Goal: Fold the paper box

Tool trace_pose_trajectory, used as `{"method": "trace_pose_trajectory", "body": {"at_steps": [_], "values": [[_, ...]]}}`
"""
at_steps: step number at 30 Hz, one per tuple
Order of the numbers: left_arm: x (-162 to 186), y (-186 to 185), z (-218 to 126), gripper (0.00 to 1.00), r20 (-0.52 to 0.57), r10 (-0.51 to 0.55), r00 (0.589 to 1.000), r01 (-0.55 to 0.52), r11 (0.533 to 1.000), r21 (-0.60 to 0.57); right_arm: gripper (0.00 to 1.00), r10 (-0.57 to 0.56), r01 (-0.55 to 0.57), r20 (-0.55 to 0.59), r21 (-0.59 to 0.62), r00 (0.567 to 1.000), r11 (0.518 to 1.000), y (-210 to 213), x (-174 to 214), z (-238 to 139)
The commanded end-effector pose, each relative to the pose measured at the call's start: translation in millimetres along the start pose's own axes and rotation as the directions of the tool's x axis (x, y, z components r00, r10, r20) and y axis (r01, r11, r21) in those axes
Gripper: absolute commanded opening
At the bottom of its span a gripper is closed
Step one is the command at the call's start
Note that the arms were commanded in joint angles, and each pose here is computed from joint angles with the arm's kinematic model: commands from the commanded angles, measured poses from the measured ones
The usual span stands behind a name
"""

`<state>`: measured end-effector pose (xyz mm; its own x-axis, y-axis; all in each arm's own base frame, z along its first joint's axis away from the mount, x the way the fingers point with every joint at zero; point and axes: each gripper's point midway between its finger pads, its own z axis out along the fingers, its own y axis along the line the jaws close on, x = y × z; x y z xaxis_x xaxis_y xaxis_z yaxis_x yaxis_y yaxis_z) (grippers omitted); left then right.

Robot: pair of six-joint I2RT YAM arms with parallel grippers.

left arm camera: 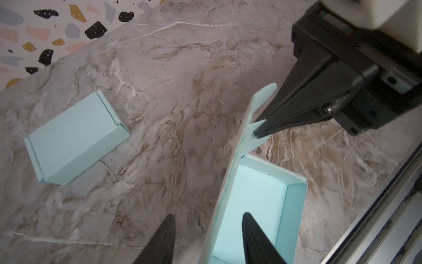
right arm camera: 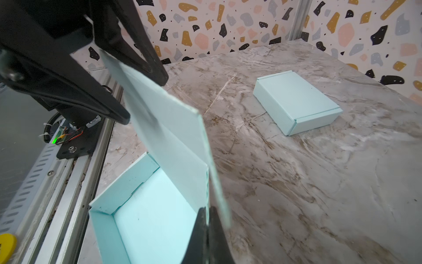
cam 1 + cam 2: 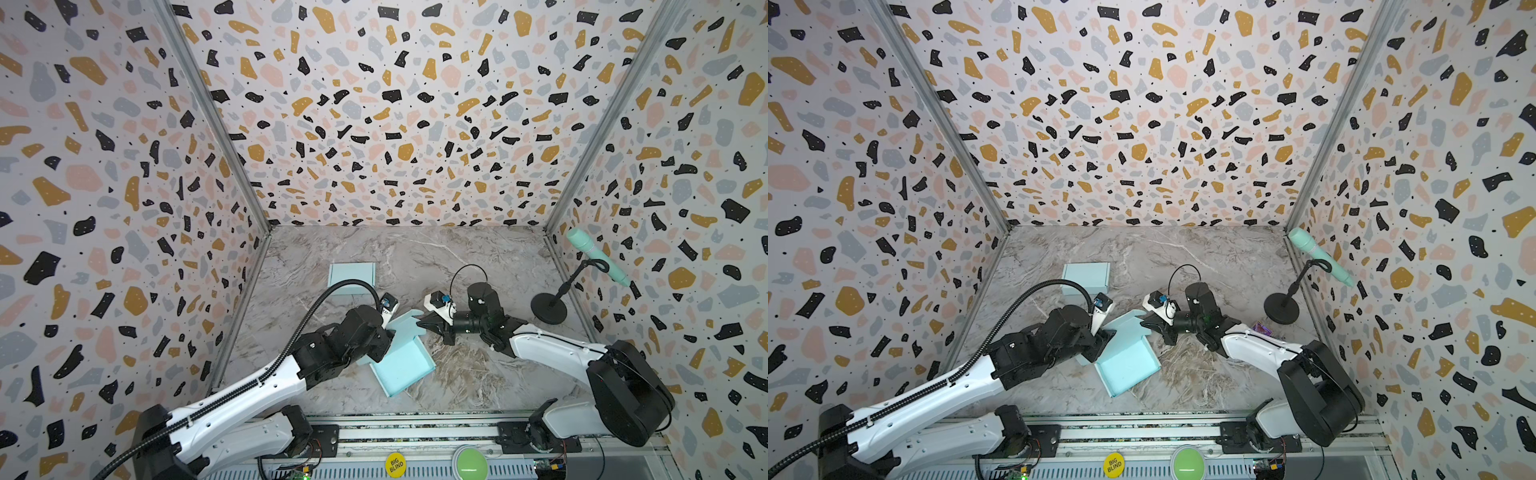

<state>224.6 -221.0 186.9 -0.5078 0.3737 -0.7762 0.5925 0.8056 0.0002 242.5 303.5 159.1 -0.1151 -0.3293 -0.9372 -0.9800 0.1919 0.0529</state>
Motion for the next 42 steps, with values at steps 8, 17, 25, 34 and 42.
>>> {"method": "trace_pose_trajectory", "body": {"at_steps": [8,17,25,34,42], "values": [[0.6,23.8,22.5,0.63,0.111,-0.311,0.944,0.305,0.95,0.068,0.0,0.147,-0.142,-0.109,0.059,0.983,0.988,-28.8,24.7,-1.4],[27.1,26.7,34.2,0.63,0.077,-0.352,0.933,0.348,0.936,0.059,0.0,0.159,-0.15,-0.072,0.115,0.985,0.982,-40.1,17.7,-13.3],[35.8,27.9,32.0,0.52,0.068,-0.357,0.931,0.355,0.934,0.051,0.0,0.184,-0.171,-0.072,0.153,0.98,0.973,-49.1,19.5,-19.2],[46.5,30.2,27.8,0.33,0.065,-0.371,0.926,0.369,0.929,0.04,0.0,0.186,-0.176,-0.054,0.151,0.981,0.973,-49.1,15.0,-21.7],[48.7,30.8,29.5,0.21,0.052,-0.366,0.929,0.365,0.93,0.031,0.0,0.183,-0.173,-0.053,0.156,0.982,0.972,-49.2,14.6,-22.5]]}}
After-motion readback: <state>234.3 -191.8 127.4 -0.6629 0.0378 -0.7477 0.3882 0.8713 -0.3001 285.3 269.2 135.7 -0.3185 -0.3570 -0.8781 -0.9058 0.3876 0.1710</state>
